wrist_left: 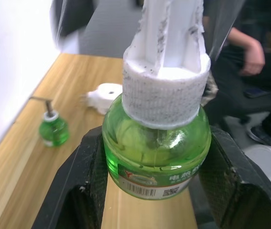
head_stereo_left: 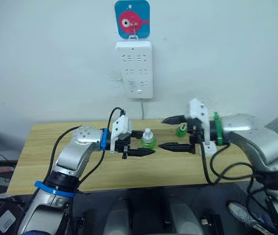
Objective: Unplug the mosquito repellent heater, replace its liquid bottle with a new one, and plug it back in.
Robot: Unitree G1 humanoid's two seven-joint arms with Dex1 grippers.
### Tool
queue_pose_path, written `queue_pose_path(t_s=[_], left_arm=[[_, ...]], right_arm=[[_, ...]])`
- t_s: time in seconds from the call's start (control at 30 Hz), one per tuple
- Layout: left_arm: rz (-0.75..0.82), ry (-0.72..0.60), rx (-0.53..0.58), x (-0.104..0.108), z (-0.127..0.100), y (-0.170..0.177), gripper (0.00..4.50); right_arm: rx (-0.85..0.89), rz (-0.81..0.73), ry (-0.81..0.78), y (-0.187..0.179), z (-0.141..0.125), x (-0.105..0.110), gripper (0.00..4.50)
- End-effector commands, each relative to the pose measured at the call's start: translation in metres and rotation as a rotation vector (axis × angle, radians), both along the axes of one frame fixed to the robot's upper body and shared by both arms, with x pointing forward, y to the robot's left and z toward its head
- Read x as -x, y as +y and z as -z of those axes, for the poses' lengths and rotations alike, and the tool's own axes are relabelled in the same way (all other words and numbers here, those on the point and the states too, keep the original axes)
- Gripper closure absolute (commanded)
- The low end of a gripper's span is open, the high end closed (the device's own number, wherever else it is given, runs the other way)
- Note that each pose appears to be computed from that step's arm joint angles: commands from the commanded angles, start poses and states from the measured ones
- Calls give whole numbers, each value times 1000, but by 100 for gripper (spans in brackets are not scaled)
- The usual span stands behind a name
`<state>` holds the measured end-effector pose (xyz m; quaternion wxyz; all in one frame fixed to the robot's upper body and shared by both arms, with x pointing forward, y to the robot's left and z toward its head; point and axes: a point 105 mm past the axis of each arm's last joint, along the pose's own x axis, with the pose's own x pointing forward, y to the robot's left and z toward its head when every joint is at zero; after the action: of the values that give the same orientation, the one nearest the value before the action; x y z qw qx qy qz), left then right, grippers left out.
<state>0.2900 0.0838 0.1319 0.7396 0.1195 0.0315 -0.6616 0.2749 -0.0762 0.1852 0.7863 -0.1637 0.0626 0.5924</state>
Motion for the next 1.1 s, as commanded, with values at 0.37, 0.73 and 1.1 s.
queue_pose_path(t_s=[0.37,0.73,1.1], left_arm=[[-157,-124,95,-14,-9,-14,223],[-133,-111,109,-8,-13,-15,223],[147,-167,-19,9,-19,-1,223]], right_arm=[[-246,411,-149,49,-3,1,6],[-245,177,-72,68,1,19,338],[-23,-375,136,62,-6,14,343]])
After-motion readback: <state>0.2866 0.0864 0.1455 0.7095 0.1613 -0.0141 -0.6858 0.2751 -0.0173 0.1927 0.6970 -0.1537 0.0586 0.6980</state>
